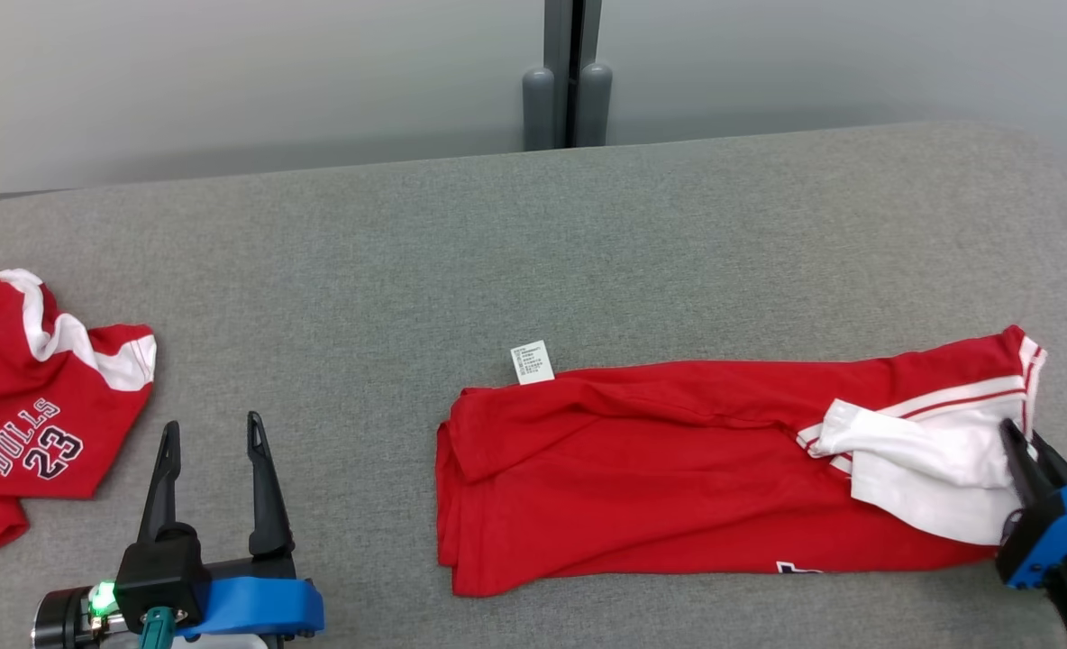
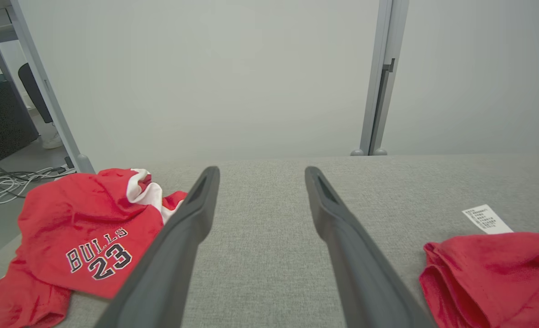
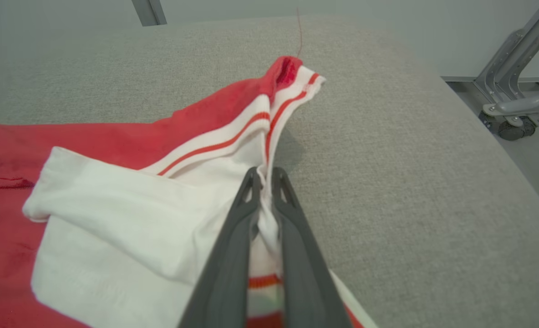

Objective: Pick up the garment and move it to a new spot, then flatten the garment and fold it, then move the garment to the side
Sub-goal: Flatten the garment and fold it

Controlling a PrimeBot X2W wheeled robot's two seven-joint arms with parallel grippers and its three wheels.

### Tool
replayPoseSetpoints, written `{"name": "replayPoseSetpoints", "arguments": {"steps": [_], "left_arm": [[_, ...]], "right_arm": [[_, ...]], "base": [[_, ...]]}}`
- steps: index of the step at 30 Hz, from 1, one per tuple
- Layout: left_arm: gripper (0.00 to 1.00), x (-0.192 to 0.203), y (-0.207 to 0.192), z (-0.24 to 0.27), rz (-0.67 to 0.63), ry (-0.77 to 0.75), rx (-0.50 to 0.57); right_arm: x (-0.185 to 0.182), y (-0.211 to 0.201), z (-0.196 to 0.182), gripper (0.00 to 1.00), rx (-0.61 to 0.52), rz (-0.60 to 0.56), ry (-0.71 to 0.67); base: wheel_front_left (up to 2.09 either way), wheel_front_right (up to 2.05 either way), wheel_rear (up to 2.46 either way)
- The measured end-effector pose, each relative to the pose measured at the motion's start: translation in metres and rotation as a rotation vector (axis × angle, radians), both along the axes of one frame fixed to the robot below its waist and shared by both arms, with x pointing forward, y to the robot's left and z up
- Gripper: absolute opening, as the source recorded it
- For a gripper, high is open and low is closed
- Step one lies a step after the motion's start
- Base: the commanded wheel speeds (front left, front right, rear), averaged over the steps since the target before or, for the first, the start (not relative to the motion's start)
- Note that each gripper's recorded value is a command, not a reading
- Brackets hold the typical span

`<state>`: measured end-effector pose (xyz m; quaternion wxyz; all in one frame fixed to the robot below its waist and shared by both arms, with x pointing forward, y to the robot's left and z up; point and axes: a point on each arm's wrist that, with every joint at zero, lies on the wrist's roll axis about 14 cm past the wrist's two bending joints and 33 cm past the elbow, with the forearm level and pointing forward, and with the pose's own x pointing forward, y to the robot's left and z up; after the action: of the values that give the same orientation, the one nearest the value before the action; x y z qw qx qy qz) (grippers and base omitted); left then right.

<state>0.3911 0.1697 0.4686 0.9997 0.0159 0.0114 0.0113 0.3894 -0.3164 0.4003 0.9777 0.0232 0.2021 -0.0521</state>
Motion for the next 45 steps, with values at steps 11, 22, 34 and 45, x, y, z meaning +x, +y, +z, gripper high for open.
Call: {"name": "replayPoseSetpoints", "arguments": {"steps": [11,22,34,45], "left_arm": [[1.0,-0.003,-0.009,0.002,-0.019,-0.003,-0.011],[1.0,-0.006,-0.01,-0.003,-0.021,0.012,-0.016],[1.0,-0.011,-0.003,-0.009,-0.001,0.033,-0.019],[1.0,-0.012,0.003,-0.014,0.022,0.05,-0.024]], "right_arm": [[0.015,0.08,0.04,0.0,0.079,0.197,-0.129],[0.02,0.182,0.077,0.0,0.178,0.433,-0.209],[0.024,0.276,0.091,0.0,0.262,0.646,-0.216],[0.025,0.34,0.075,0.0,0.331,0.772,-0.143]], "base": [[0.0,0.0,0.0],[0.0,0.0,0.0],[0.0,0.0,0.0],[0.0,0.0,0.0]]}}
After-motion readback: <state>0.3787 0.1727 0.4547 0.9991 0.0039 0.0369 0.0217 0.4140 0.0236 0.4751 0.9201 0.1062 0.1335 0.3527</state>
